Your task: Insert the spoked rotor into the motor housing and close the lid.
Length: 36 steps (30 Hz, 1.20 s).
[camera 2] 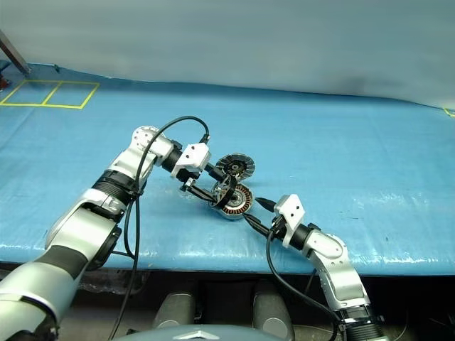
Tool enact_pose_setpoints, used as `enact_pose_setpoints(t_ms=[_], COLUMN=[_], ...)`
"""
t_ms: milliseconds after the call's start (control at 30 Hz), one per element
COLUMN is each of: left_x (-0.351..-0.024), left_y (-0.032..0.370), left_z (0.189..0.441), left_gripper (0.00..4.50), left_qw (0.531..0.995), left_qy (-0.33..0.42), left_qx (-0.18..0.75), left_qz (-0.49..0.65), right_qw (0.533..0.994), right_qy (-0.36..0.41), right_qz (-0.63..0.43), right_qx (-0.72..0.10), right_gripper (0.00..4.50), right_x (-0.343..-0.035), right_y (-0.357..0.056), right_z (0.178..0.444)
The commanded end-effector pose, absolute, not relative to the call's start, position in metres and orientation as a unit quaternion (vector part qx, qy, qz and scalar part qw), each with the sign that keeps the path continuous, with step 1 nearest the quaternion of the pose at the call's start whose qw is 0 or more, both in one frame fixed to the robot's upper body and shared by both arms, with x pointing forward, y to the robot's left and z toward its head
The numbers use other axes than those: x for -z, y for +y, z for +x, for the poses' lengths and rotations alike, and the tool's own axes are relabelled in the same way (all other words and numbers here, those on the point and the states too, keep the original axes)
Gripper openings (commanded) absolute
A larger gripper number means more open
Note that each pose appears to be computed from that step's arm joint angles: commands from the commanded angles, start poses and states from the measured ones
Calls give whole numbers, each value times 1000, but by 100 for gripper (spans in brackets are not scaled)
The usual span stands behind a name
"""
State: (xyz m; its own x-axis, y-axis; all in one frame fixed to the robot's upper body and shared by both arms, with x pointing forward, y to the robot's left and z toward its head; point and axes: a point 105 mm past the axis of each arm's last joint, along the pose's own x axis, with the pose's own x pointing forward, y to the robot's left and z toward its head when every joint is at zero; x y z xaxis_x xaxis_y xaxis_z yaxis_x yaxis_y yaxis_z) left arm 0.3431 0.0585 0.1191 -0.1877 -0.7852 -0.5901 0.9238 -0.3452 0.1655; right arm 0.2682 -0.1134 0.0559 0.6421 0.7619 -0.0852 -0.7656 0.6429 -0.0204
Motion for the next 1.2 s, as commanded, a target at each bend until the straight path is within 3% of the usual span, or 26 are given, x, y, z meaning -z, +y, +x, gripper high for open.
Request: enact_pose_setpoints(t_ms=[33,1133,1167,1200], left_x=[-134,-125,-125,-126], left_y=[50,41,40,39], left_z=[348,357,358,359], left_gripper=[265,265,313,331], left_qw=[557,544,547,550], left_qy=[86,90,90,85], left_qx=[760,741,739,735], left_qz=[323,383,383,386], right_qw=[908,914,914,915], right_qy=[8,7,7,6], right_qz=[-36,-44,-45,-45], right_qx=[-418,-402,-402,-402], right_gripper=[287,287,287,287], right_x=[-66,-63,-63,-63], right_y=[-114,-117,-117,-117], right_z=[268,266,266,267])
